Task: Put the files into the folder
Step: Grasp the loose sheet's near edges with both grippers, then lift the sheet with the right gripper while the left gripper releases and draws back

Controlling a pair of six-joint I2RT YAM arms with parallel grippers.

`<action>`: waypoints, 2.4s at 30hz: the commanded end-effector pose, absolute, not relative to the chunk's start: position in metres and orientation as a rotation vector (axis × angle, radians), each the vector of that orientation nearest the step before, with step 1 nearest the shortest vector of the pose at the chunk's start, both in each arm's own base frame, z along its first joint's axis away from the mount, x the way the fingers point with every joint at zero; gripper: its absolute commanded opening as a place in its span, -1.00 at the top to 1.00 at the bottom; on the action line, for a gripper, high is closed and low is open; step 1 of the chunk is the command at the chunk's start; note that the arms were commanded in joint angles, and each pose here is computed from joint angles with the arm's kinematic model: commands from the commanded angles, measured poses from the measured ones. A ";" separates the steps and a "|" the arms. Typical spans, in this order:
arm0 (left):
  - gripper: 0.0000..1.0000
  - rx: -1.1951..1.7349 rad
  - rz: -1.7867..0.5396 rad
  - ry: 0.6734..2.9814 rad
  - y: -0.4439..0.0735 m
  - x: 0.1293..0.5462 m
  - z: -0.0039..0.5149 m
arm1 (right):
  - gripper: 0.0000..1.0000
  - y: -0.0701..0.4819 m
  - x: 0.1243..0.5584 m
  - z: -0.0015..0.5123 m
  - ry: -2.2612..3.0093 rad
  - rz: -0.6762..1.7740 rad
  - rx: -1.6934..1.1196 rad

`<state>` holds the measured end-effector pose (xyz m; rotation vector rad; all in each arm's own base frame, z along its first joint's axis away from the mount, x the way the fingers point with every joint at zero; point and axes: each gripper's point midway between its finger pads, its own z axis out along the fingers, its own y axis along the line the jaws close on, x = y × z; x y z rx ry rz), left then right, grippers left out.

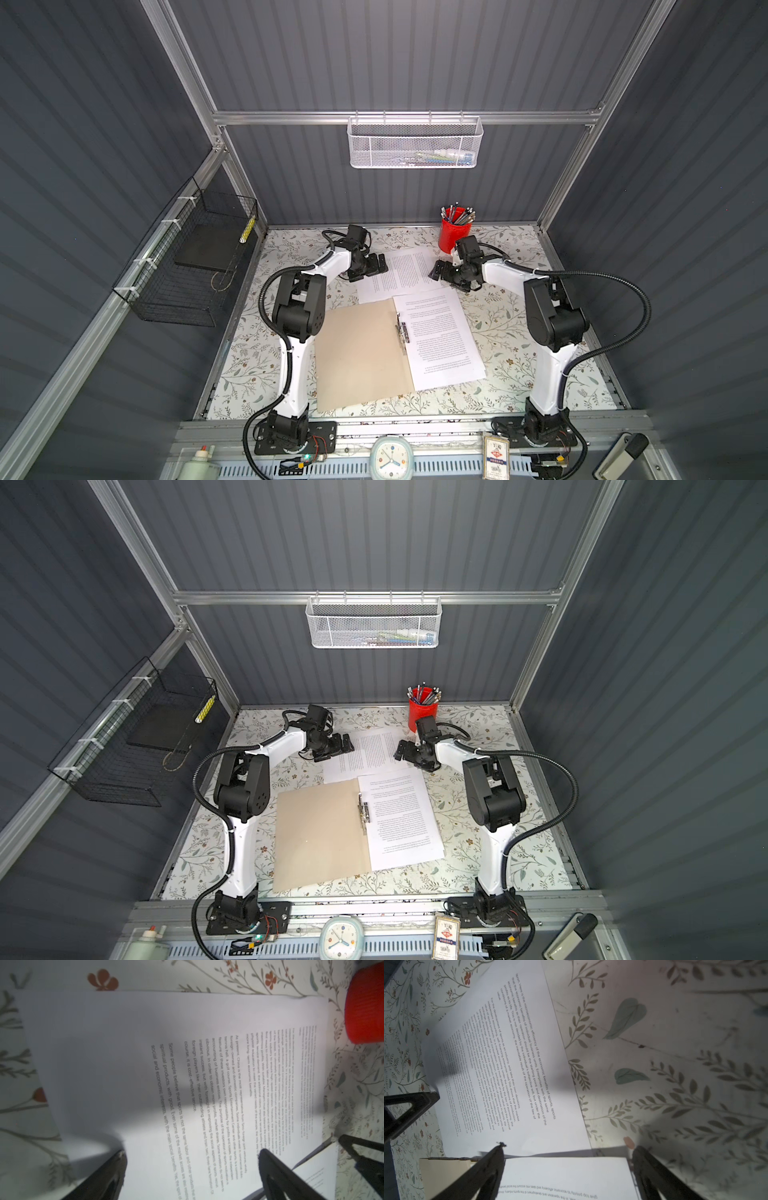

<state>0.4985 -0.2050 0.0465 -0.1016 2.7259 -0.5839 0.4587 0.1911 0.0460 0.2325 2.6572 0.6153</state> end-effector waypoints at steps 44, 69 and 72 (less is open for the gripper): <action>-0.99 -0.595 -0.698 2.811 -0.173 0.454 -0.018 | -0.89 0.300 0.477 0.044 2.706 1.010 0.117; -0.99 -0.786 -0.664 2.786 -0.168 0.447 -0.036 | -0.98 0.335 0.495 0.101 2.412 1.421 0.476; -0.99 -0.779 -0.657 2.797 -0.173 0.446 -0.039 | -0.97 0.337 0.496 0.094 2.379 1.468 0.550</action>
